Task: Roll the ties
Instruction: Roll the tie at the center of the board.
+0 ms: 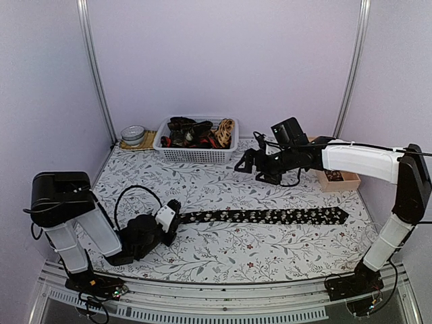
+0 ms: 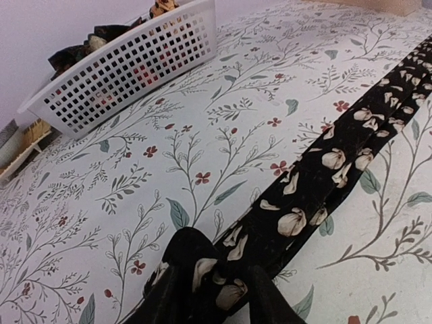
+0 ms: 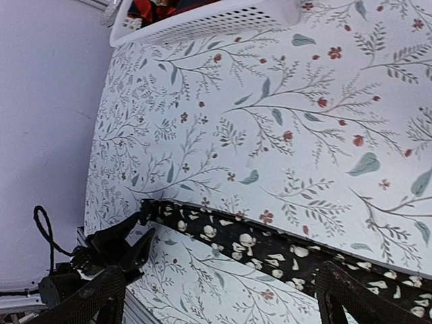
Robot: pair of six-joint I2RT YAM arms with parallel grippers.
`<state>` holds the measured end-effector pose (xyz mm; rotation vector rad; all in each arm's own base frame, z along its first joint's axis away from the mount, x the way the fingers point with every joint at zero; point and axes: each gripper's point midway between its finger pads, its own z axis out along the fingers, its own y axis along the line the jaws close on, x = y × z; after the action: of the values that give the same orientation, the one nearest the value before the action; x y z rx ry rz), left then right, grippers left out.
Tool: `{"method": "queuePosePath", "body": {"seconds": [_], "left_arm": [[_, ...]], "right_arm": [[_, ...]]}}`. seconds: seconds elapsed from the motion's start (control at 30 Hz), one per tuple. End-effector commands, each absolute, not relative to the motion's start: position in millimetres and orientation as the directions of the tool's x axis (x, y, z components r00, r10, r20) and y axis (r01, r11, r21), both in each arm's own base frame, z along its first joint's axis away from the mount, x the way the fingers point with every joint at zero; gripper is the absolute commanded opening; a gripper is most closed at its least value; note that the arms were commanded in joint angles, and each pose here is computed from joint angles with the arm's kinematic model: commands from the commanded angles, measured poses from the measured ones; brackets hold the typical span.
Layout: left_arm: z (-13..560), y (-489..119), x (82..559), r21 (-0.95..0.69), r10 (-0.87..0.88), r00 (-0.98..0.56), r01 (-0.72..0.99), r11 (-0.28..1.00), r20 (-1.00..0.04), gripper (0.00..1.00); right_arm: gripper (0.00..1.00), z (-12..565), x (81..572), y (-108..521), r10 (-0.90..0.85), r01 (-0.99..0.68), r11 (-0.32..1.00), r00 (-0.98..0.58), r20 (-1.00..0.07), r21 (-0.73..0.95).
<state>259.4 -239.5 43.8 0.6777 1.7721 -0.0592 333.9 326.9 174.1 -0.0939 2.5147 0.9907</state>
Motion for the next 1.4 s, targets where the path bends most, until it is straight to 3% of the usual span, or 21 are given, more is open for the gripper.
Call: {"method": "queuePosePath", "body": {"seconds": [0.0, 0.2, 0.5, 0.57, 0.63, 0.73, 0.8, 1.03, 1.37], "left_arm": [[50.4, -248.4, 254.4, 0.296, 0.414, -0.139, 0.501, 0.813, -0.9, 0.38], [80.4, -249.3, 253.1, 0.235, 0.325, -0.101, 0.498, 0.835, -0.94, 0.56], [126.1, -233.0, 237.4, 0.051, 0.098, -0.058, 0.537, 0.842, -0.994, 0.65], [126.6, -225.2, 239.7, -0.007, 0.069, -0.133, 0.502, 0.865, -0.989, 0.7], [122.5, -208.4, 248.8, -0.053, 0.035, -0.21, 0.398, 0.916, -0.977, 0.68], [104.9, -173.7, 258.3, -0.146, -0.067, -0.356, 0.2, 0.969, -0.932, 0.51], [98.1, -159.1, 258.6, -0.202, -0.134, -0.406, 0.13, 0.971, -0.904, 0.45], [91.3, -147.7, 253.3, -0.349, -0.275, -0.473, 0.073, 0.934, -0.837, 0.45], [71.3, -149.1, 252.6, -0.357, -0.265, -0.54, 0.071, 0.931, -0.799, 0.45]], "right_arm": [[0.98, 168.4, 334.6, 378.8, 0.056, -0.246, 0.658, -0.926, -0.372, 0.712], [0.95, 160.9, 338.0, 424.4, 0.016, -0.281, 0.586, -0.934, -0.357, 0.76], [0.87, 142.4, 331.7, 480.5, -0.058, -0.272, 0.418, -0.96, -0.273, 0.867], [0.84, 138.7, 323.8, 499.8, -0.102, -0.272, 0.378, -0.962, -0.252, 0.885], [0.82, 135.3, 319.6, 511.0, -0.13, -0.273, 0.357, -0.962, -0.241, 0.894], [0.79, 132.6, 312.4, 527.0, -0.16, -0.268, 0.322, -0.961, -0.226, 0.908], [0.78, 130.9, 308.4, 537.3, -0.18, -0.262, 0.305, -0.96, -0.215, 0.916], [0.74, 103.3, 286.2, 562.2, -0.244, -0.185, 0.263, -0.962, -0.121, 0.947], [0.73, 82.8, 263.3, 578.1, -0.284, -0.113, 0.245, -0.958, -0.04, 0.963]]}}
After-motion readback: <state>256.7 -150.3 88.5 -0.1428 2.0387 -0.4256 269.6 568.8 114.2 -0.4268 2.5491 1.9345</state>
